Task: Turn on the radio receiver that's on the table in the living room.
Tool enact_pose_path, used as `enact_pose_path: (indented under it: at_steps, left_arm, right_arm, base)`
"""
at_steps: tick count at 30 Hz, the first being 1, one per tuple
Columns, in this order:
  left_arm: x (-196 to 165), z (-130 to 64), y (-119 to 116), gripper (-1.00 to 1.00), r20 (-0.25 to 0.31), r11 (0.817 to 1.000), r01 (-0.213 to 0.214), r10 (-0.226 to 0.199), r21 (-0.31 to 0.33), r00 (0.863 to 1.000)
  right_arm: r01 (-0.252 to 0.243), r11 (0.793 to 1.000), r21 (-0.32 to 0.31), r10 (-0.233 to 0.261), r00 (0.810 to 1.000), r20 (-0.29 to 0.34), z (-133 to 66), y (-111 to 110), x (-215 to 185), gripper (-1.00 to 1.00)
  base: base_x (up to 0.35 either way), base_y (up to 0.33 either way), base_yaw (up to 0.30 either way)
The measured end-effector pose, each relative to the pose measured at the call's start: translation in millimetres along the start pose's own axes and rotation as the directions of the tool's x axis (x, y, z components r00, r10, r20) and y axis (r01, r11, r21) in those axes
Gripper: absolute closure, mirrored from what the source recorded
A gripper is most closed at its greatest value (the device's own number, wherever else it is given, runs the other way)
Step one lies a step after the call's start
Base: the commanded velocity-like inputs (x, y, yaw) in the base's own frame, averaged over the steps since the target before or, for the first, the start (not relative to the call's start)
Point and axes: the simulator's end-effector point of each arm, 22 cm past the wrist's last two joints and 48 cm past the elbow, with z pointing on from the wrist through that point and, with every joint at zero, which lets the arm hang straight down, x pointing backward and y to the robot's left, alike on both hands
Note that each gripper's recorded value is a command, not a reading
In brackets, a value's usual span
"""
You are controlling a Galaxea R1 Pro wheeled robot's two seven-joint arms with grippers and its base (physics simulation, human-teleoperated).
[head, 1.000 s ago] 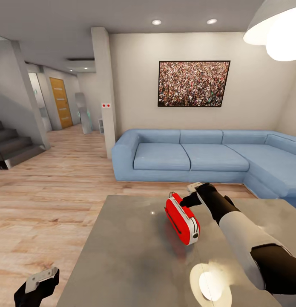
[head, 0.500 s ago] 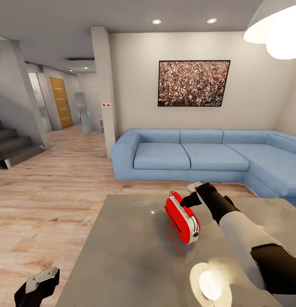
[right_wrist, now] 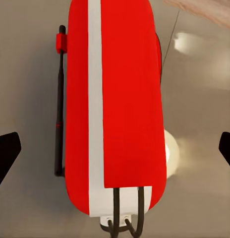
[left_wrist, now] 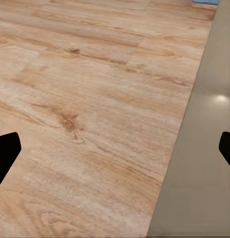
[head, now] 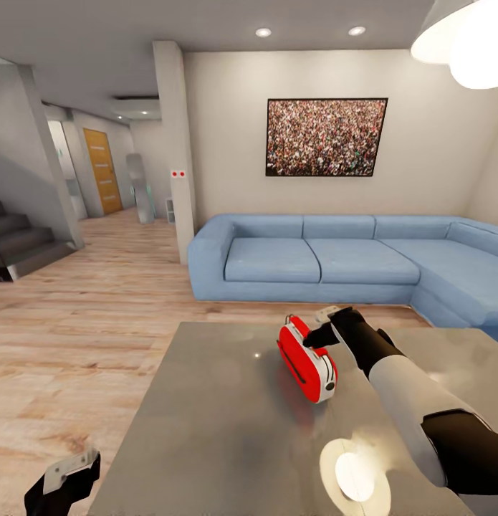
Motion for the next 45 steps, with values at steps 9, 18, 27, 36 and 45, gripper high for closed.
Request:
enact_pose_path:
  at_steps: [9,18,27,36,45]
  left_arm:
    - [7.2,1.1,0.4,-1.00,-0.006,1.000,0.000,0.000,-0.001,1.000]
    - [6.9,1.3,0.9,-1.00,-0.006,1.000,-0.001,0.001,-0.001,1.000]
    - [6.9,1.3,0.9,-1.00,-0.006,1.000,-0.001,0.001,-0.001,1.000]
    - [7.1,1.2,1.0,-1.00,-0.006,1.000,-0.001,0.001,-0.001,1.000]
    - [7.0,1.3,0.6,-1.00,-0.006,1.000,0.000,0.000,-0.001,1.000]
  right_arm:
    - [0.001,1.000,0.001,-0.001,1.000,0.000,2.7,0.5,3.3,-1.00]
    - [0.000,1.000,0.002,0.000,1.000,0.000,2.6,-0.3,3.5,-1.00]
    - [-0.002,1.000,0.006,0.002,1.000,-0.001,2.5,-3.7,4.4,-1.00]
    - [-0.001,1.000,0.010,0.001,1.000,-0.001,2.3,-6.2,5.1,-1.00]
    - [-0.001,1.000,0.012,0.001,1.000,-0.002,2.3,-7.2,5.5,-1.00]
  base:
    - [0.000,0.000,0.000]
    - [0.000,0.000,0.000]
    - [0.000,0.000,0.000]
    - [0.000,0.000,0.000]
    - [0.000,0.000,0.000]
